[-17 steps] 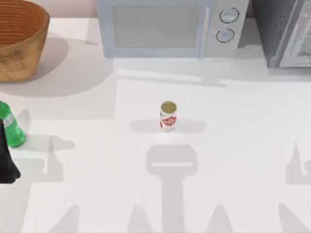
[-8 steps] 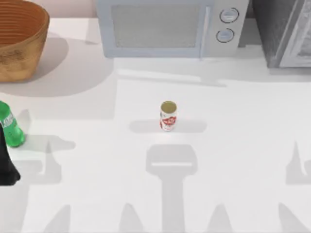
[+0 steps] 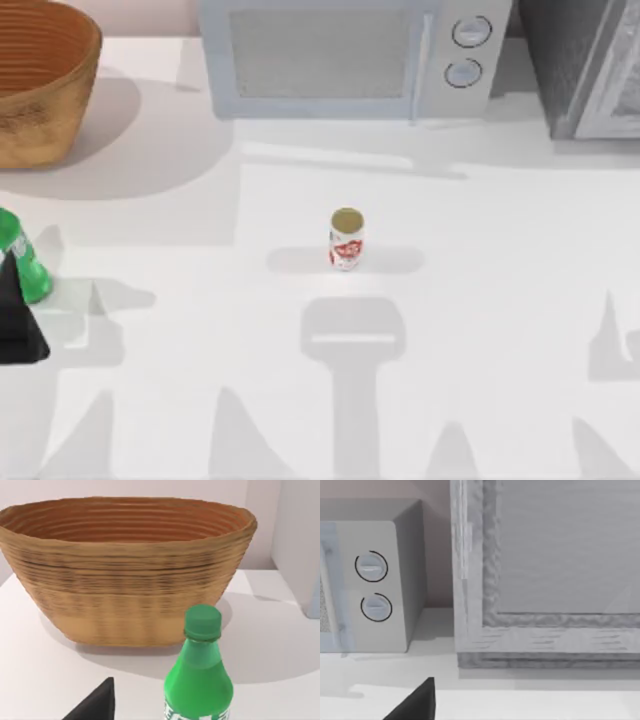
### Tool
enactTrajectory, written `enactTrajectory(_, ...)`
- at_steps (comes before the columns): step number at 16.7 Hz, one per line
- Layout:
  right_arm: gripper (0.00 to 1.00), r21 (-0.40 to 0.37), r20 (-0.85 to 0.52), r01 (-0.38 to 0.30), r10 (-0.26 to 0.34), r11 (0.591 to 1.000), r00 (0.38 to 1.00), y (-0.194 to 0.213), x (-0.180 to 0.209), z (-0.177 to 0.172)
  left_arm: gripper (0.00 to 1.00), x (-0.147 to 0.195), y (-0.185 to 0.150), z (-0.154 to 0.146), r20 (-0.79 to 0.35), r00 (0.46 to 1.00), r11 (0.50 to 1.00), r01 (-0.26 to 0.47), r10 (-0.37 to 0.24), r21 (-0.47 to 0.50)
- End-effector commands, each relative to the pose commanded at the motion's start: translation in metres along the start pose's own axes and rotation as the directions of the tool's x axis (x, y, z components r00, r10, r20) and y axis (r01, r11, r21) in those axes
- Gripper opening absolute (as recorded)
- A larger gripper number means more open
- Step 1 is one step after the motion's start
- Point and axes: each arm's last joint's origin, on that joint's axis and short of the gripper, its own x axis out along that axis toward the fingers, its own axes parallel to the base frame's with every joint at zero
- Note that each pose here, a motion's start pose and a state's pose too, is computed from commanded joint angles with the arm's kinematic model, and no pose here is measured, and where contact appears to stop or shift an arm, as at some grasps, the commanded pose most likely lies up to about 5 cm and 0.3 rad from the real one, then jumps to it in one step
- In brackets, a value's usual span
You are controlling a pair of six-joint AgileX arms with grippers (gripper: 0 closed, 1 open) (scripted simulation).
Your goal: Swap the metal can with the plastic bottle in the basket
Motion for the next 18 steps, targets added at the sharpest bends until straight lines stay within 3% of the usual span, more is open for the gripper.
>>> enactTrajectory(8, 1.0, 0.0, 0.0, 0.0, 0.0, 1.0, 1.0, 0.0, 0.0, 0.0, 1.0, 0.038, 0.005, -0.01, -0.021, 1.0, 1.0, 0.021, -0.021, 0.006)
enactTrajectory(18, 1.0, 0.0, 0.0, 0.0, 0.0, 1.0, 1.0, 0.0, 0.0, 0.0, 1.0, 0.066, 0.014, -0.053, -0.068, 0.997, 0.999, 0.038, -0.037, 0.006)
